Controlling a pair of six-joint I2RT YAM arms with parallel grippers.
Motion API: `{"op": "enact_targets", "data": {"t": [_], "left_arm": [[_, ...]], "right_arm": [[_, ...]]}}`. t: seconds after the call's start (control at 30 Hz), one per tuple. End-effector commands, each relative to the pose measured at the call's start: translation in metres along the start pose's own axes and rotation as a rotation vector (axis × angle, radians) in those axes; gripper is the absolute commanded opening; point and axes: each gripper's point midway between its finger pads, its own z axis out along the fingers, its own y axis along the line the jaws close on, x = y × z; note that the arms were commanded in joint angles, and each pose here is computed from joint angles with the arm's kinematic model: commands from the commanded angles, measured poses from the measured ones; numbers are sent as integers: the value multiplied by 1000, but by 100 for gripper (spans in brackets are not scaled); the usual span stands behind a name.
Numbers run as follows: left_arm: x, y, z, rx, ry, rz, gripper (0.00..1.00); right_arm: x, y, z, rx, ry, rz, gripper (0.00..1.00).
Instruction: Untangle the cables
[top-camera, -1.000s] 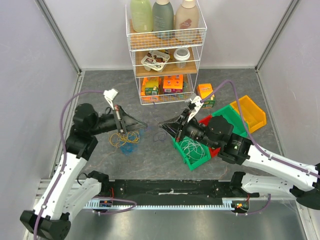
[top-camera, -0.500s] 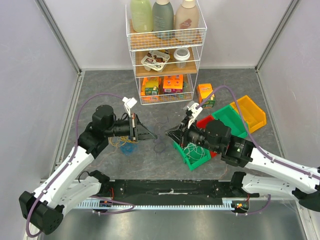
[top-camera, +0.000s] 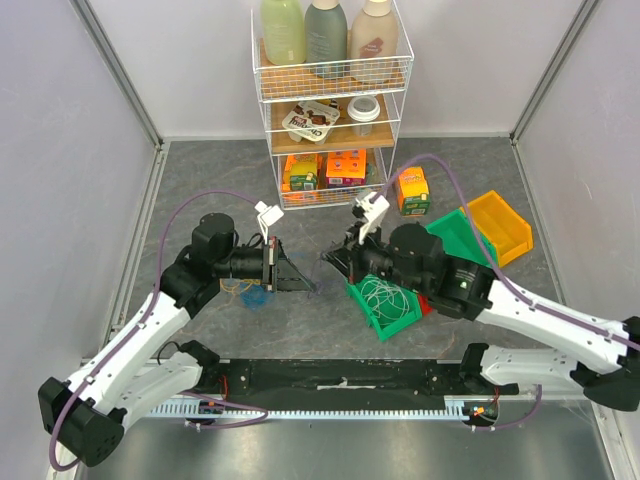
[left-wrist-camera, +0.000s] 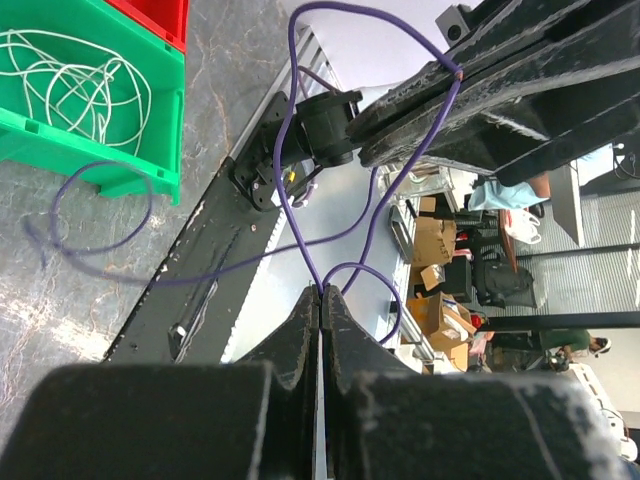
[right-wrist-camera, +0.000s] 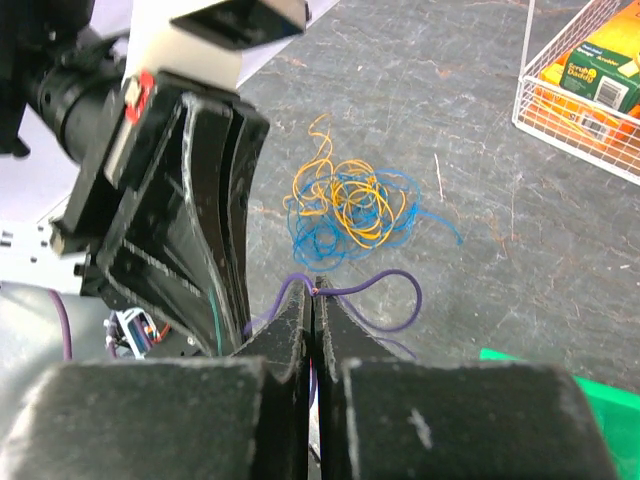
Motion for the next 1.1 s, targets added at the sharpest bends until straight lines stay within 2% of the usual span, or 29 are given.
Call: {"op": "enact_targets", "data": {"t": [0.0, 0.23, 0.33, 0.57, 0.77, 0.93, 1.07], "left_arm": [[2, -6, 1, 31, 9, 48, 2], [-2, 8, 10, 19, 4, -11, 2], [0, 8, 13, 58, 4, -4, 2], [3, 7, 17, 118, 12, -22, 2], [6, 5, 18, 166, 17, -45, 2], [4, 13, 21, 142, 5, -77, 2], [1, 15, 22, 119, -12, -92, 2]], "right_arm": [[-28, 4, 17, 55, -18, 56, 0], [-21, 11, 45, 93, 88, 152, 0], [-14, 4, 51, 140, 119, 157, 5], [-1, -22, 42, 259, 225, 31, 29], [-5, -50, 10, 381, 281, -89, 60], [-16, -59, -22, 415, 278, -150, 77], [-1, -70, -44, 435, 293, -170, 87]]}}
